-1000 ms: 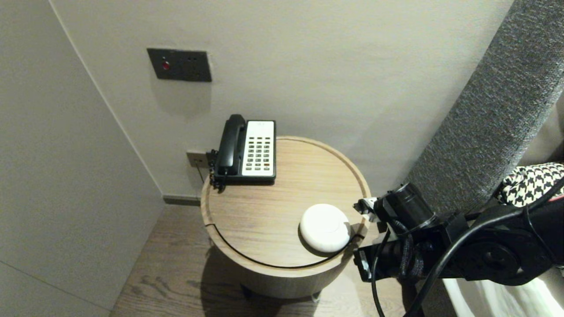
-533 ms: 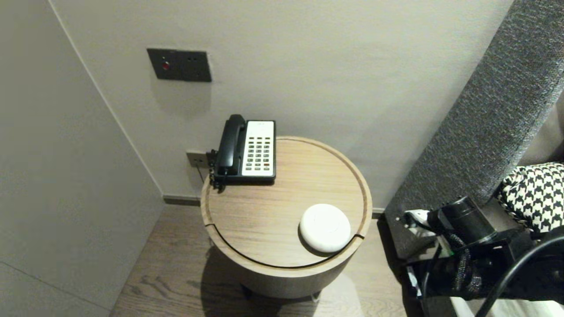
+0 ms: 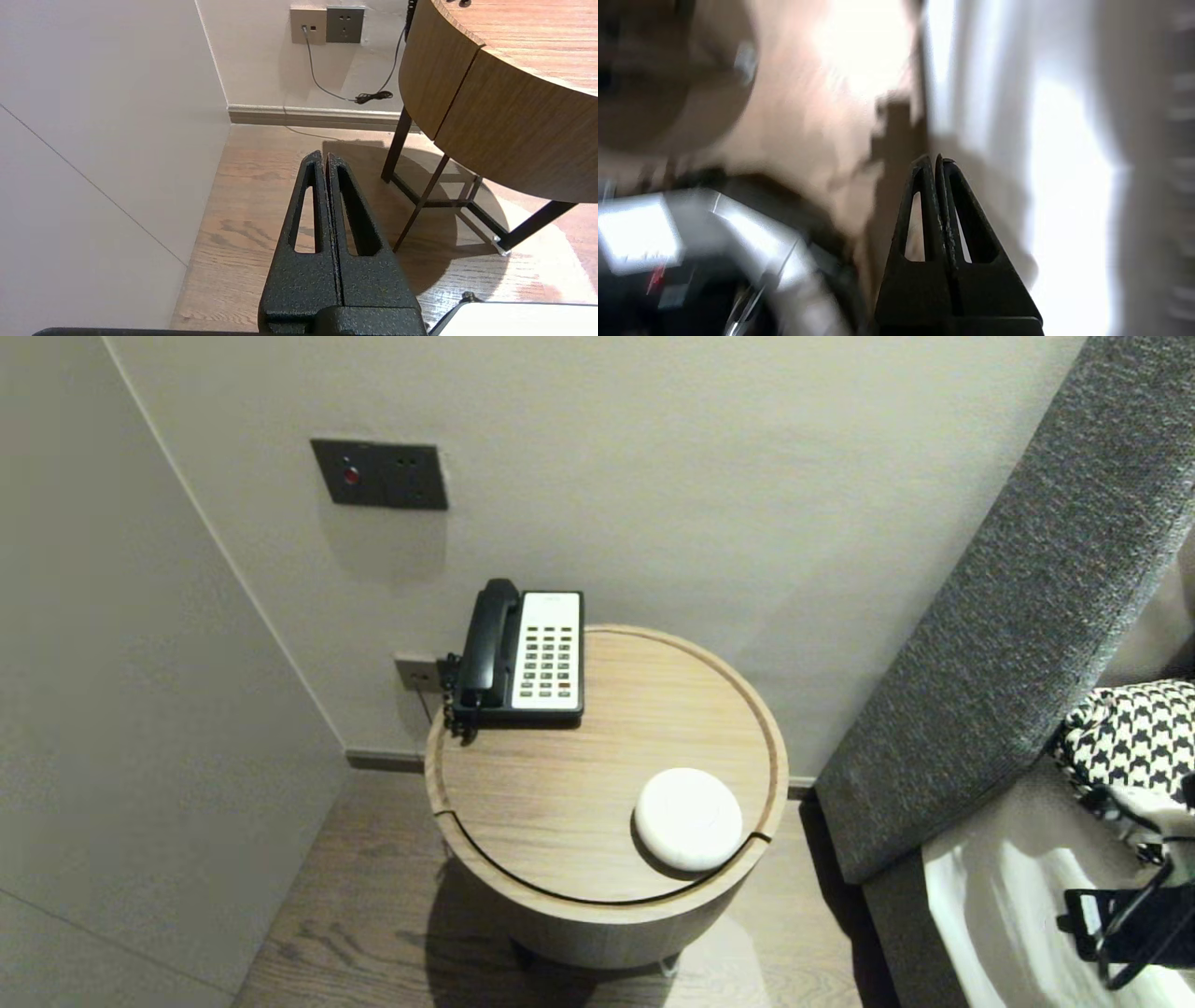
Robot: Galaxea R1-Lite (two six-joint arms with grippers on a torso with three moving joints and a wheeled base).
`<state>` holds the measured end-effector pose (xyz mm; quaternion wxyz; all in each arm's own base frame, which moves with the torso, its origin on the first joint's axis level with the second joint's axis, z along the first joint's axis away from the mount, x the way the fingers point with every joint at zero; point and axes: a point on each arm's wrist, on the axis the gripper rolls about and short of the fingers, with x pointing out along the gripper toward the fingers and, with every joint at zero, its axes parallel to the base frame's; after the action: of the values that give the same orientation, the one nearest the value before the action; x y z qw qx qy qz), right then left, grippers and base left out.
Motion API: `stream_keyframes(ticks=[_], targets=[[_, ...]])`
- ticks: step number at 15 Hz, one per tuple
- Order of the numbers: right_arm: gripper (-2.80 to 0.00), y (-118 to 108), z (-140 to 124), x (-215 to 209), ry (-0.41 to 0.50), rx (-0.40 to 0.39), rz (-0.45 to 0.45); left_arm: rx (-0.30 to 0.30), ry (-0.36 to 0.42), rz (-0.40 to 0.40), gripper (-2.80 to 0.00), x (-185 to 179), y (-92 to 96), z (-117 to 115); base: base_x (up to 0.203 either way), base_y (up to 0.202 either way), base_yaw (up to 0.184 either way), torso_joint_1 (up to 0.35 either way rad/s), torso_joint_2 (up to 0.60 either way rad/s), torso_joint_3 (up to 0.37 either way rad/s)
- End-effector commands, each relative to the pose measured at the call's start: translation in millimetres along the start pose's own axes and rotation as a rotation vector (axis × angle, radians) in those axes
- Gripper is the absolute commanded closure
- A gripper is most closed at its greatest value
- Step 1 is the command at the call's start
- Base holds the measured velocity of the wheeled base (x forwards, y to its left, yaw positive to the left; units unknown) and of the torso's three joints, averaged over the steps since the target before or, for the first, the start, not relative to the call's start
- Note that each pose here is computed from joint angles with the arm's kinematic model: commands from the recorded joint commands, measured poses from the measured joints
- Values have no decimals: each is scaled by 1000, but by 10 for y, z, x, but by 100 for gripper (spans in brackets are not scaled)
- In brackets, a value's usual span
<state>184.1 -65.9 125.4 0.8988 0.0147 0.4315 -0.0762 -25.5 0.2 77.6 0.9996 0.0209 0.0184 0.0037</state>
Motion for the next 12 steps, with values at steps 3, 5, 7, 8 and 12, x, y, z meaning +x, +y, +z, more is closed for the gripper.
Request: stream_keyframes(ticks=[3,5,7,8,12], targets=[[0,-239,320,-661,-322,6,-99,1,0,1,0,0,0,0,0,0,0,0,0,0],[0,-180,432,-1040,-485,4,-111,1,0,1,0,0,0,0,0,0,0,0,0,0],[0,-114,473,-1359,-612,6,-115,1,0,0,0,0,0,0,0,0,0,0,0,0],[0,-76,443,-1502,-665,2,-121,1,0,1,0,0,0,0,0,0,0,0,0,0],[0,119,161,-1875,-788,-46,-86,1,0,1,0,0,0,0,0,0,0,0,0,0]])
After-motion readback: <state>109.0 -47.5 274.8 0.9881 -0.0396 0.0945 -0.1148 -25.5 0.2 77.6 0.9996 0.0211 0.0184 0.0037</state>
